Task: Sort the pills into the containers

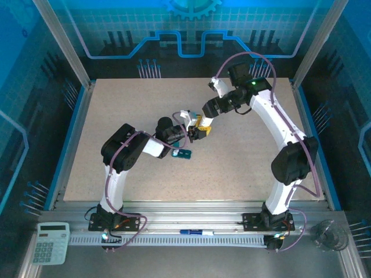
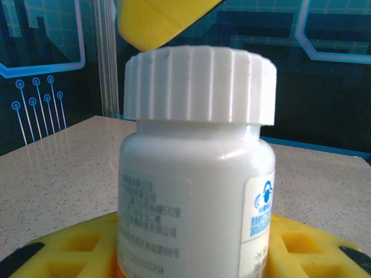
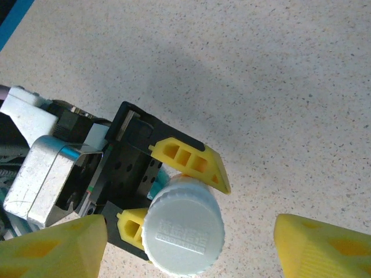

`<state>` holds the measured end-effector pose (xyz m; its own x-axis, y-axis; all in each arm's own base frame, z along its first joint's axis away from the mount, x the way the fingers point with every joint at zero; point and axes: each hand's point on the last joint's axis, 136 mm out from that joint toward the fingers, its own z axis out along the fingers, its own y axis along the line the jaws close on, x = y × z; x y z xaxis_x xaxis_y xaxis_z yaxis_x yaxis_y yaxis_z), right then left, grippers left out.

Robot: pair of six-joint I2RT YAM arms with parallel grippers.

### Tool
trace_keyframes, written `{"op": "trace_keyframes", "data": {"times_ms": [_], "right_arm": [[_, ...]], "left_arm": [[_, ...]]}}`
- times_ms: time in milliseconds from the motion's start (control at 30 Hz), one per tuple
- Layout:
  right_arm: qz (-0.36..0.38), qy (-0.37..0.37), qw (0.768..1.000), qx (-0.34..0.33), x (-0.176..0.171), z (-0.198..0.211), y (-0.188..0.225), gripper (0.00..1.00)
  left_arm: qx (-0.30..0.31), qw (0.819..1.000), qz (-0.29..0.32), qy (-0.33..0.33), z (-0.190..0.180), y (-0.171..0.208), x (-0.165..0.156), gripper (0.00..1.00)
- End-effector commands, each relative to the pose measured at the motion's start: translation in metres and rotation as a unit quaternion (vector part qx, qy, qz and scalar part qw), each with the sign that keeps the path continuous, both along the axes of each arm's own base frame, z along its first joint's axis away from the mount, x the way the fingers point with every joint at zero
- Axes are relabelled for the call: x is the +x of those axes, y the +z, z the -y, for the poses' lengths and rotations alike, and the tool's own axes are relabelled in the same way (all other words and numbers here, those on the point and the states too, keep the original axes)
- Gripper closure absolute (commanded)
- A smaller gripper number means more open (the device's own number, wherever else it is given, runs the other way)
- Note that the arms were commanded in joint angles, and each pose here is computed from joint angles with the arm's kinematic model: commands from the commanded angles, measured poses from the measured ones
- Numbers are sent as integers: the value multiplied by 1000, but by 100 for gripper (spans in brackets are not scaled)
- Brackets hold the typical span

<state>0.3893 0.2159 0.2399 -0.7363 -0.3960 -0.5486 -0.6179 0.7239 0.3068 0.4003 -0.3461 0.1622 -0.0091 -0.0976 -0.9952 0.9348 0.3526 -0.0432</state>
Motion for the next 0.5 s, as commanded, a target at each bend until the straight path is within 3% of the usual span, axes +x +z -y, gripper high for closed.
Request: {"op": "trace_keyframes", "data": {"times_ms": [0,233,467], "right_arm": [[-14,29,999,-1,-8,-11,-4,24],[-26,31,999,-17,-7,-12,-16,27],[-39,21,999,-20,-7,-12,-23,46]], "left_arm": [[-22,999,39,-4,0,30,-2,100],[-23,999,40,-4,0,30,-2,100],[-23,999,41,-4,0,31,-2,100]]}}
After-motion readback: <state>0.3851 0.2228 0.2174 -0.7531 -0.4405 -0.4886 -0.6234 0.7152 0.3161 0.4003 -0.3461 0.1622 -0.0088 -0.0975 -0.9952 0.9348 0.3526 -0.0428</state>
